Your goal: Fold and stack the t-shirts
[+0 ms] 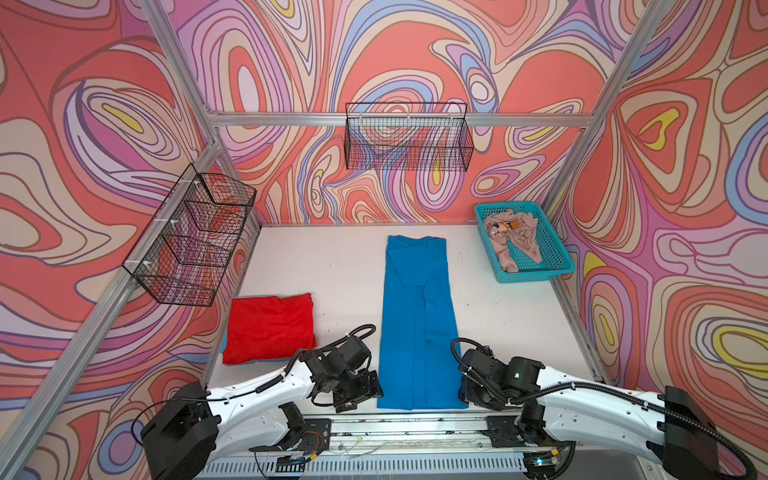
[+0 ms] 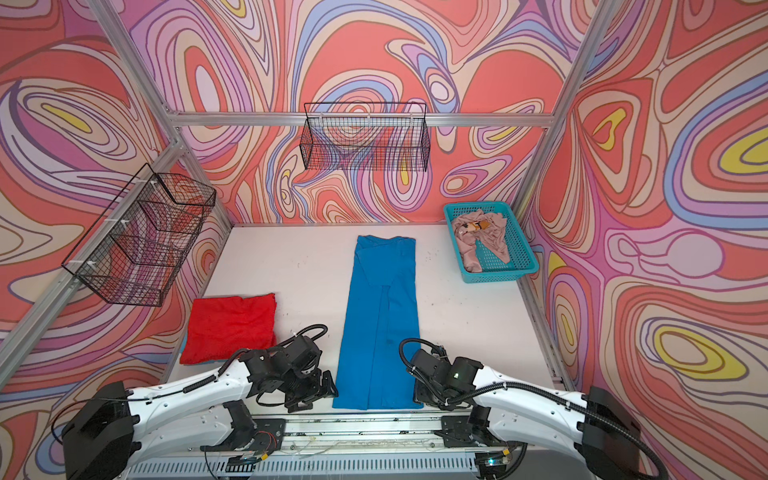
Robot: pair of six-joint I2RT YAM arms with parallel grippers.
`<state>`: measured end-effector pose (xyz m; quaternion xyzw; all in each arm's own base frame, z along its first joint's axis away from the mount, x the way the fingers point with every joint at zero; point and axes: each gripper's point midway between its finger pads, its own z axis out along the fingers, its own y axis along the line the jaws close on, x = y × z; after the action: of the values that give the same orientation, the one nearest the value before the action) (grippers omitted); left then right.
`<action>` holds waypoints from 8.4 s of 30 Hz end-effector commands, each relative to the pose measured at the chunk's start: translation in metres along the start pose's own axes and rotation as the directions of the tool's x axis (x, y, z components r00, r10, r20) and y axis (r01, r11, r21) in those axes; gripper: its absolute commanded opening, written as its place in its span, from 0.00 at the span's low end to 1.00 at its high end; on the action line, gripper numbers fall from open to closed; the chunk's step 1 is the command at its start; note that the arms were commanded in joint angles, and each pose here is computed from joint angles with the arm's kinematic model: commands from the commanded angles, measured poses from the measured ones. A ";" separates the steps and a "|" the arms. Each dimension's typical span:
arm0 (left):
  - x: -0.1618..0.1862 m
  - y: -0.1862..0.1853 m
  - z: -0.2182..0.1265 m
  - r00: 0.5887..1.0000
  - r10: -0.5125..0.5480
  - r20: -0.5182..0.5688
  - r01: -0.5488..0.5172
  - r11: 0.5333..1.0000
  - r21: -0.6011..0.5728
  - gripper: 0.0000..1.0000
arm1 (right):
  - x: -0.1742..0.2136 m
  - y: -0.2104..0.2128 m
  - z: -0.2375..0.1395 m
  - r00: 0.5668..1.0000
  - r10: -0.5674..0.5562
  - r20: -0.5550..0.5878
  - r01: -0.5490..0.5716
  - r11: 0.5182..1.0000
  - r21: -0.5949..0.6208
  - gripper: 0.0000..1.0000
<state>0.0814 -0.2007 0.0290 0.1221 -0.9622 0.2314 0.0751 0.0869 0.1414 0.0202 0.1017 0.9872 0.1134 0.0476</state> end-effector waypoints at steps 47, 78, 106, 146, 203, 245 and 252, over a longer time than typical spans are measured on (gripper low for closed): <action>0.002 -0.026 0.027 1.000 0.019 -0.019 -0.019 1.000 0.011 0.12 | 0.014 0.019 0.007 0.999 0.051 0.015 -0.049 0.996 -0.078 0.11; -0.053 -0.098 -0.076 0.976 0.067 0.207 -0.097 0.985 0.140 0.00 | -0.066 0.068 -0.094 0.931 0.017 0.364 0.022 0.994 -0.103 0.00; -0.182 -0.162 -0.086 0.947 0.164 0.277 -0.191 0.979 0.074 0.00 | -0.222 0.099 -0.109 0.895 -0.014 0.446 0.070 0.991 -0.111 0.00; -0.289 -0.164 -0.039 0.971 0.080 0.224 -0.094 0.994 0.052 0.00 | -0.316 0.089 -0.035 0.932 0.023 0.363 0.031 0.989 -0.142 0.00; -0.291 -0.226 -0.145 0.910 0.094 0.403 -0.216 0.938 0.269 0.91 | -0.355 0.112 -0.061 0.917 -0.037 0.397 0.118 0.976 -0.182 0.58; -0.253 -0.074 -0.167 0.877 -0.064 0.476 -0.084 0.955 0.284 1.00 | -0.354 0.259 0.018 0.892 -0.272 0.360 0.385 0.875 -0.293 0.49; -0.242 -0.089 -0.159 0.896 -0.050 0.442 -0.113 0.936 0.335 1.00 | -0.328 0.233 -0.071 0.853 -0.217 0.476 0.375 0.888 -0.267 0.55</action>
<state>0.3549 -0.1445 0.1575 0.1788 -0.9018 0.3503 -0.1789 0.4611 0.2988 0.1235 -0.0496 0.9276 0.2630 0.2606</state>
